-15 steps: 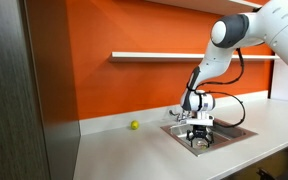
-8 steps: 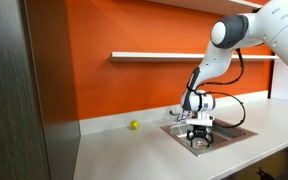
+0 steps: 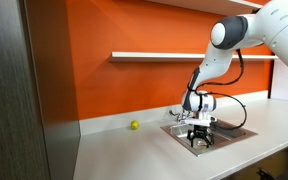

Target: Remove the green packet from the sink and put it on the counter.

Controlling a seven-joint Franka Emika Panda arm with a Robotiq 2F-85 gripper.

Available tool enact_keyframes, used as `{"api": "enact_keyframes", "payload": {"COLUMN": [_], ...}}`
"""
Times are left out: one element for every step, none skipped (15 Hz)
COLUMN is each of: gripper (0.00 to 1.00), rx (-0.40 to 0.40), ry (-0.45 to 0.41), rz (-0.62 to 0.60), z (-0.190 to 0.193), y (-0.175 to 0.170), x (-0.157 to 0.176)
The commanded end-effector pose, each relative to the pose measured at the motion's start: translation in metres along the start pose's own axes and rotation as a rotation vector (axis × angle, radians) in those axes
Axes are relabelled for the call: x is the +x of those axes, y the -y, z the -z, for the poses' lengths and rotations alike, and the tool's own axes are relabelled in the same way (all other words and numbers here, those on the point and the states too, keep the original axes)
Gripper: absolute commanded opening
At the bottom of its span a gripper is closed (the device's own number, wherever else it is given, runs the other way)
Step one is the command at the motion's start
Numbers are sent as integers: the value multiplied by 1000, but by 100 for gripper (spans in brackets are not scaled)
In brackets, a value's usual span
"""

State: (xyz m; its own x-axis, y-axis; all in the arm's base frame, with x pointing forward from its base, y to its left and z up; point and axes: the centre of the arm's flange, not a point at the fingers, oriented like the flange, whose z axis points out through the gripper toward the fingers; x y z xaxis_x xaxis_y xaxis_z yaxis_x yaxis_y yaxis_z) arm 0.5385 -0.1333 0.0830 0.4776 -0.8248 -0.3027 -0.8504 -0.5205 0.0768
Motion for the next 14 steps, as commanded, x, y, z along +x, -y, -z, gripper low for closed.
{"api": "enact_keyframes", "payload": {"gripper": [100, 100, 100, 100, 100, 100, 100, 100, 100, 100, 100, 100, 100, 100], "rx": [20, 22, 23, 22, 24, 24, 26, 25, 25, 25, 26, 26, 26, 27], "ry": [-4, -6, -7, -10, -12, -16, -20, -25, -29, -31, -32, -33, -34, -34], "rz": [-106, -125, -143, -165, -179, -192, -202, -212, -219, -225, -229, -233, -234, -237], "z": [-1, -1, -1, -2, -2, -2, -1, 0, 1, 1, 2, 2, 1, 1], "y": [-2, -4, -5, -7, -9, -10, -11, -12, -12, -12, -11, -11, -10, -10], "x": [7, 9, 11, 13, 16, 18, 20, 22, 23, 24, 25, 25, 26, 26]}}
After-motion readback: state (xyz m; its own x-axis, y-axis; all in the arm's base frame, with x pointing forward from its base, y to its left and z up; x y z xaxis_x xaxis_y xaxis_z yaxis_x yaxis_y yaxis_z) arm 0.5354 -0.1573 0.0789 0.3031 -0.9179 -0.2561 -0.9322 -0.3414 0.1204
